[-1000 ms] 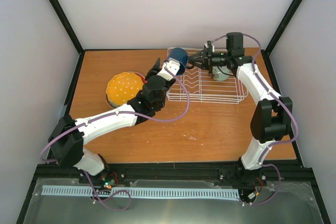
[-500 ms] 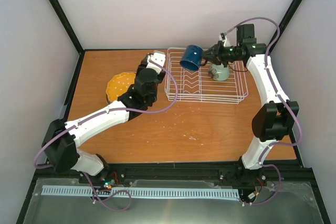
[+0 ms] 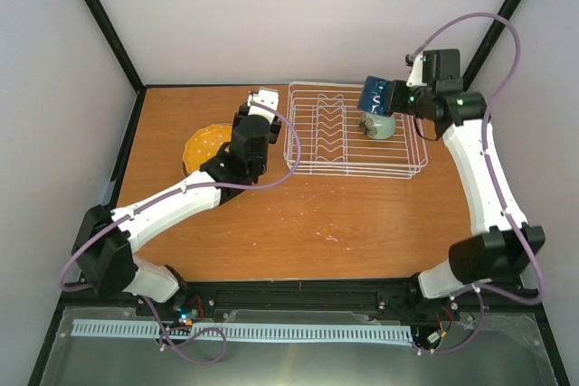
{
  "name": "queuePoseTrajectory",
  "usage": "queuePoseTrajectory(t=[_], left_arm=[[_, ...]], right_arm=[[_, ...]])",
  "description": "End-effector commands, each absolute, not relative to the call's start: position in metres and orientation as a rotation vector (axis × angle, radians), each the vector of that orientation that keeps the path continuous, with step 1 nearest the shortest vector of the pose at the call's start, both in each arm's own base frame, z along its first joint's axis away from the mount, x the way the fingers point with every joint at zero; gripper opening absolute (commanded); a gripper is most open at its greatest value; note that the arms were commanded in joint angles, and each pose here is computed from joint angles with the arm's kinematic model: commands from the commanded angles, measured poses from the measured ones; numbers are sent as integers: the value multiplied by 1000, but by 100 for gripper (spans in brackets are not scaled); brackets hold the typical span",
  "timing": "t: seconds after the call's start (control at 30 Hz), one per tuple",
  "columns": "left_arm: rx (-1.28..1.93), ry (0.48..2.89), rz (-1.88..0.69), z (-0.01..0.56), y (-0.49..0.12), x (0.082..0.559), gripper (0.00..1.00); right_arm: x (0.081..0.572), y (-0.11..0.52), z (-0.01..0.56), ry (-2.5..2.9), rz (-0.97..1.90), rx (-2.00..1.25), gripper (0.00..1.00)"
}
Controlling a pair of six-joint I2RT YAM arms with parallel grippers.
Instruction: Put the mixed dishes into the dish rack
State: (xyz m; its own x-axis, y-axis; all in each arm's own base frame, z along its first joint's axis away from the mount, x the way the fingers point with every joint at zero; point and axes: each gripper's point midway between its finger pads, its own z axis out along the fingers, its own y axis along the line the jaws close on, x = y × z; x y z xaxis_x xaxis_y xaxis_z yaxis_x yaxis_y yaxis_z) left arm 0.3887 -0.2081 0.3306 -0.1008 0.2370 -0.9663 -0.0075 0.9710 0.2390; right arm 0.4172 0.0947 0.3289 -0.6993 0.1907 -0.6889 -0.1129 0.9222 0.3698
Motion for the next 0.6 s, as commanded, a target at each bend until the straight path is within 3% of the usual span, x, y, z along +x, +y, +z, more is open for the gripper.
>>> queuePoseTrajectory(t=[0.0, 0.23, 0.57], left_arm=[[150, 1653, 147, 342, -215, 396, 42], [171, 1677, 132, 330, -221, 400, 42], [208, 1707, 153, 313, -226, 403, 42]], right_arm=[[411, 58, 362, 2069, 125, 54, 3], [380, 45, 340, 1900, -80, -38, 3], [382, 61, 319, 1753, -60, -171, 3]])
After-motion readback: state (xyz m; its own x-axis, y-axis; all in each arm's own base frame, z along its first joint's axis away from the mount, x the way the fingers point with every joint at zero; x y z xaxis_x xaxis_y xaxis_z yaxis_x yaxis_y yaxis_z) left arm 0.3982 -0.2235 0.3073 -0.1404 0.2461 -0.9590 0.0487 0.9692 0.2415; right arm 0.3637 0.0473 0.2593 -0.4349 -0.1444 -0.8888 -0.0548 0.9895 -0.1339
